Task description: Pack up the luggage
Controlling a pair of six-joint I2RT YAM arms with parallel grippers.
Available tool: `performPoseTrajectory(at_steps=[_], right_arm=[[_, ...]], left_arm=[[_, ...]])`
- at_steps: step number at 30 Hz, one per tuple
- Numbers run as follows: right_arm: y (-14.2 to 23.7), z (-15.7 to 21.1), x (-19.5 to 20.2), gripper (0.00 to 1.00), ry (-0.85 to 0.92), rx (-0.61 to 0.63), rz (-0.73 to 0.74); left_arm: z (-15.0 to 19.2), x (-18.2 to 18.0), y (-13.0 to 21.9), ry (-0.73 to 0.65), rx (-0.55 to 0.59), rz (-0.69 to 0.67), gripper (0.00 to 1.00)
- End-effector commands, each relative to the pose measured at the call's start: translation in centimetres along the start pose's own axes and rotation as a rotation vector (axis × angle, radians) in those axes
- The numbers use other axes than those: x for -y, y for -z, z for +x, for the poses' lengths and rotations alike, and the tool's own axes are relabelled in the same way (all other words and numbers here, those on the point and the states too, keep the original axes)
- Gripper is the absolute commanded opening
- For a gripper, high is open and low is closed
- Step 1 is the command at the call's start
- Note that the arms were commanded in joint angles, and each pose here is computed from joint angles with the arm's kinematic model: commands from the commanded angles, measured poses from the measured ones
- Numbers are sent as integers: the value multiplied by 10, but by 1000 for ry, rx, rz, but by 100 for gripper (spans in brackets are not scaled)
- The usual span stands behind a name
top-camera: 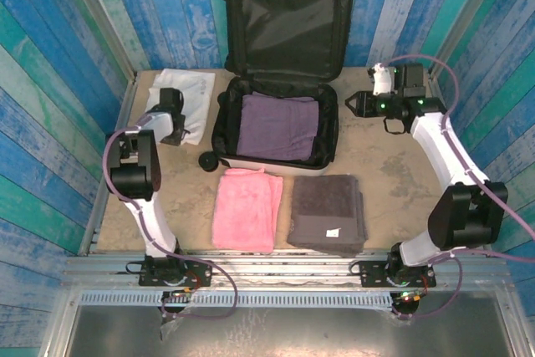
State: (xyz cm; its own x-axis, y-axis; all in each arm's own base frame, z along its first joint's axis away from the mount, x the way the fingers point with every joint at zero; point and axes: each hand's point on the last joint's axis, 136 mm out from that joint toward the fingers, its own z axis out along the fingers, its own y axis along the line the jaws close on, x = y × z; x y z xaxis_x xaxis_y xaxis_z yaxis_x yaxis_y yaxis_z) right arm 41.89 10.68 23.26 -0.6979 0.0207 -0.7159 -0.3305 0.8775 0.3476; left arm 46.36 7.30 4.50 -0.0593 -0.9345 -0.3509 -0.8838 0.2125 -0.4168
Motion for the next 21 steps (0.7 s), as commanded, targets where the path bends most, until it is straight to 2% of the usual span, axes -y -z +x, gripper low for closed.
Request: performPoseTrajectory(at_steps=[1,6,9,13,17,21], right_arm=[[5,-9,-21,56,72,86,-120],[-8,-8,-41,46,86,138,-277],[-13,-10,-56,46,101,116,-307],[-21,-11,-96,56,286,157,-338],[-34,0,-142,66,580,279,-352],[-44,5,-187,72,746,407,-368]], left_arm=[[-29,20,25,-89,90,56,0],[-60,48,85,-175,175,189,0],[-75,60,120,-246,210,241,0],[-91,58,154,-271,237,285,0],[-110,61,183,-259,277,346,0],[-121,80,216,-282,297,404,0]])
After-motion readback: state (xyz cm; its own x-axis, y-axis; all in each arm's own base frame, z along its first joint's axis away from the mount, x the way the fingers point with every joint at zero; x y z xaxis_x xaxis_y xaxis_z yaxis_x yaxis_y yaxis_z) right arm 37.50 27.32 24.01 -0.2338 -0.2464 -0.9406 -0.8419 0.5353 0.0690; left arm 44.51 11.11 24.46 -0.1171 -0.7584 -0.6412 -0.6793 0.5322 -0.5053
